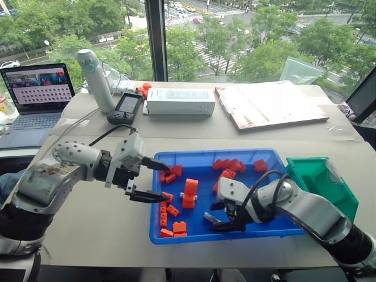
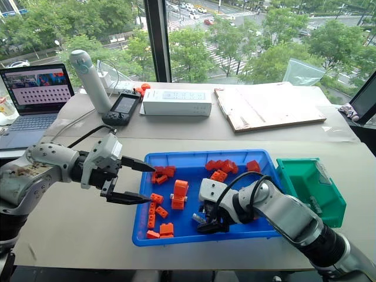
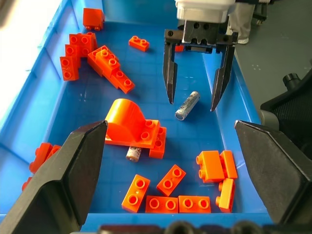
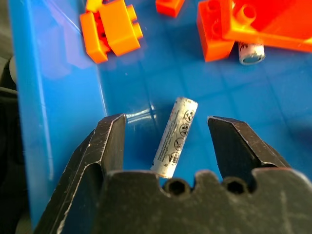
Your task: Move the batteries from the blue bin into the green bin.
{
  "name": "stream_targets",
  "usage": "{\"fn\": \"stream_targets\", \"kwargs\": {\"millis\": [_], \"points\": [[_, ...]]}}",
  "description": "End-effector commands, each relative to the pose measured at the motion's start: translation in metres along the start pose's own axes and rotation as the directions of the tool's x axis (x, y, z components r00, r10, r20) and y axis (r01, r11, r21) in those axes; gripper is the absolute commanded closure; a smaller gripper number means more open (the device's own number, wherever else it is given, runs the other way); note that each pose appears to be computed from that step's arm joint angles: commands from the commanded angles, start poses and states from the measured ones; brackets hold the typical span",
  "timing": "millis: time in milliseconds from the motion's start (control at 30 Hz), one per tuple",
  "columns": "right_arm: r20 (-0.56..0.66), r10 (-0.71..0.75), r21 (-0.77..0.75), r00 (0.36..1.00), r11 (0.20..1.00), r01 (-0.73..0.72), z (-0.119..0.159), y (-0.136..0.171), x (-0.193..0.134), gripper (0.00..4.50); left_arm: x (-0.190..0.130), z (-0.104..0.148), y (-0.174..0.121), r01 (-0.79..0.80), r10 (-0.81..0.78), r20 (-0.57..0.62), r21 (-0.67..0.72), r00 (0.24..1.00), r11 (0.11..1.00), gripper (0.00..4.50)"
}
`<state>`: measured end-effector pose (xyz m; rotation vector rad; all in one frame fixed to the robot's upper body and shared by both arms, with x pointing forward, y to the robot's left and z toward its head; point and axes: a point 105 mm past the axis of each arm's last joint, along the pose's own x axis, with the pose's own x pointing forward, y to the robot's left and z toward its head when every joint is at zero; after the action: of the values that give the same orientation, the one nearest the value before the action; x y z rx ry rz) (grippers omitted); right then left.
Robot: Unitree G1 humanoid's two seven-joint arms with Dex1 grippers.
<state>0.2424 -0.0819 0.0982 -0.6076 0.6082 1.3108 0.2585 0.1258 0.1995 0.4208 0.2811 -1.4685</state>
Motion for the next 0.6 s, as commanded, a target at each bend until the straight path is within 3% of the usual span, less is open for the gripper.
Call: {"fn": "stream_targets", "kwargs": {"millis": [33, 300, 500, 567, 600], "points": [[-0.036, -0.021, -0.045, 0.999, 0.999, 0.019, -0.007, -0.009, 0.005, 1.85, -0.007, 0.009, -0.003, -0.018, 0.018, 0.001, 0.034, 1.000, 0.999, 0.00], [-0.034, -0.053, -0.081, 0.998, 0.995, 0.050, -0.004, -0.029, -0.007, 4.25, -0.008, 0.011, -0.006, 0.000, 0.000, 0.004, 0.056, 1.000, 0.998, 0.00], [0.139, -0.031, -0.016, 0.990, 0.999, 0.033, 0.025, -0.032, -0.056, 4.25, -0.007, 0.015, -0.011, 0.030, -0.033, 0.033, 0.072, 0.999, 0.997, 0.00], [0.151, -0.125, 0.026, 0.981, 0.992, 0.123, 0.023, -0.050, -0.093, 4.25, -0.006, 0.019, -0.010, 0.033, -0.038, 0.059, 0.079, 0.998, 0.996, 0.00], [0.109, -0.248, 0.048, 0.963, 0.969, 0.244, 0.012, -0.070, -0.121, 4.25, -0.005, 0.023, -0.009, 0.035, -0.042, 0.080, 0.084, 0.996, 0.996, 0.00]]}}
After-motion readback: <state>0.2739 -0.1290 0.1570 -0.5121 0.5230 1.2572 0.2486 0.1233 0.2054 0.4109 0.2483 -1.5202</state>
